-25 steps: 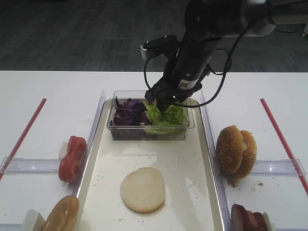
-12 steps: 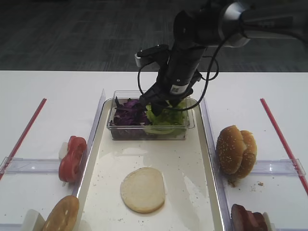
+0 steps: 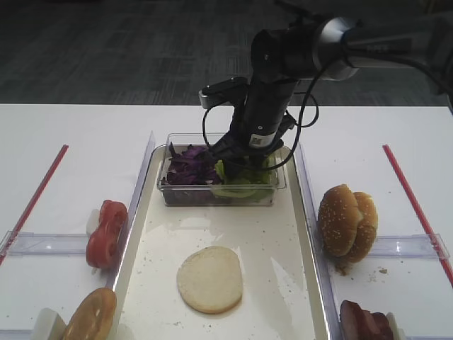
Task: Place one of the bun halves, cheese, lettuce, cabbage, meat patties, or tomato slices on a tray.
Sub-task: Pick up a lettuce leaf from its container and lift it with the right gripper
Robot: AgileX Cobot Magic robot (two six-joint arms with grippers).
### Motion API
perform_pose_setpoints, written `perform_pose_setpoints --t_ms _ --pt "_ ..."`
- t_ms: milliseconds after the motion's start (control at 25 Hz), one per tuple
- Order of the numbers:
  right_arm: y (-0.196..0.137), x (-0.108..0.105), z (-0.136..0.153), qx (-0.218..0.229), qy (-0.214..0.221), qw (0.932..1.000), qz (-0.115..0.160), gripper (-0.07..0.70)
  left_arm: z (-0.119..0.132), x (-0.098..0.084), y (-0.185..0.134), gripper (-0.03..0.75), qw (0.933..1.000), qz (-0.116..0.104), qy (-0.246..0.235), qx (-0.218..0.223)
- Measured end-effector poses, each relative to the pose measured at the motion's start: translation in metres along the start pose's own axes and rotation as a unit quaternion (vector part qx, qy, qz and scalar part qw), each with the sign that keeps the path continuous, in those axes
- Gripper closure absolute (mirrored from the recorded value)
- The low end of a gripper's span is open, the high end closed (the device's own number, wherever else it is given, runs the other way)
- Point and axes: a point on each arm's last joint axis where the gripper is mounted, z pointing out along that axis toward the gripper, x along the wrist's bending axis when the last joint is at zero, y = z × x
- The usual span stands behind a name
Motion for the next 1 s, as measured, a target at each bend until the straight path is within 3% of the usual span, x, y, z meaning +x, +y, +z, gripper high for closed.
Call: perform_pose_setpoints --t_ms 360,1000 --pt "-0.0015 -0.0015 0.0048 0.007 -0.005 1.0000 0.002 0.194 0.0000 0.0000 0.0000 0.151 1.0000 0.000 0.000 0.000" --pt "-0.0011 -0.0034 0.0043 0.006 -0.016 0.9999 0.003 0.412 0.0000 0.0000 0.0000 0.151 1.0000 0.000 0.000 0.000"
